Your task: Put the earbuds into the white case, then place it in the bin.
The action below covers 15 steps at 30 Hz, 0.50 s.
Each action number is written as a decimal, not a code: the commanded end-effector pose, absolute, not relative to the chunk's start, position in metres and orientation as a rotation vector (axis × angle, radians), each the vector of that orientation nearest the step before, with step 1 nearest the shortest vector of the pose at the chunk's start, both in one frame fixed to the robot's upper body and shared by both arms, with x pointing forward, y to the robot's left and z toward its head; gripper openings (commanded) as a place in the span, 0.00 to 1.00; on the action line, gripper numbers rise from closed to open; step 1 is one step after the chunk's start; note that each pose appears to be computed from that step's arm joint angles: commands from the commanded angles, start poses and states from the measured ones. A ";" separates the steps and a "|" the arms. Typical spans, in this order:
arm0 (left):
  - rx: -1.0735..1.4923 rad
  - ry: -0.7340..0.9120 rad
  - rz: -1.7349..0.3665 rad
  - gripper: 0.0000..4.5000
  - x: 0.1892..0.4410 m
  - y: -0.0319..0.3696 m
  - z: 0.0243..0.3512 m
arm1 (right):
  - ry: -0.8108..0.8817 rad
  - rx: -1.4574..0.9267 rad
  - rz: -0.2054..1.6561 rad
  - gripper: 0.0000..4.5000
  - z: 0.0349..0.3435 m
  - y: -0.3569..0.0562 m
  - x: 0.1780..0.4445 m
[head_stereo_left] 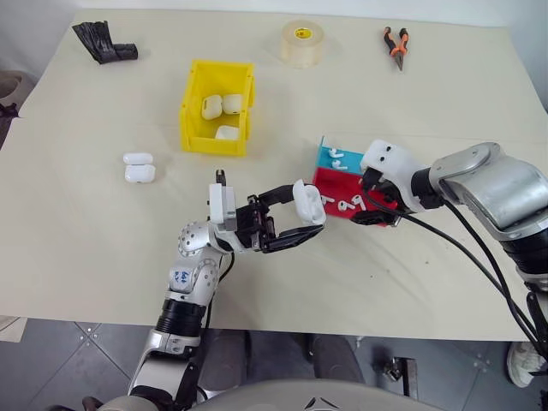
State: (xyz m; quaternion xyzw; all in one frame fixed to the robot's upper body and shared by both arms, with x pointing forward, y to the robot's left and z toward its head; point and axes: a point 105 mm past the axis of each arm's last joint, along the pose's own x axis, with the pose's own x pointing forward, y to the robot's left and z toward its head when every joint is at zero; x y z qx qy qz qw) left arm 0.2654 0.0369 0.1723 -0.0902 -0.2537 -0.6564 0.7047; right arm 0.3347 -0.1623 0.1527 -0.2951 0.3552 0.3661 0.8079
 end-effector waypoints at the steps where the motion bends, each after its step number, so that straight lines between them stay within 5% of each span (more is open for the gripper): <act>1: -0.204 -0.603 -1.456 0.62 0.261 0.041 0.180 | 0.714 -0.648 0.778 1.00 0.165 -0.159 0.338; 2: -0.204 -0.600 -1.455 0.62 0.261 0.041 0.180 | 0.712 -0.647 0.778 1.00 0.165 -0.159 0.339; 8: -0.197 -0.587 -1.454 0.62 0.262 0.043 0.179 | 0.701 -0.630 0.774 0.56 0.166 -0.155 0.343; 15: -0.197 -0.579 -1.454 0.62 0.262 0.042 0.179 | 0.698 -0.622 0.777 0.56 0.166 -0.151 0.344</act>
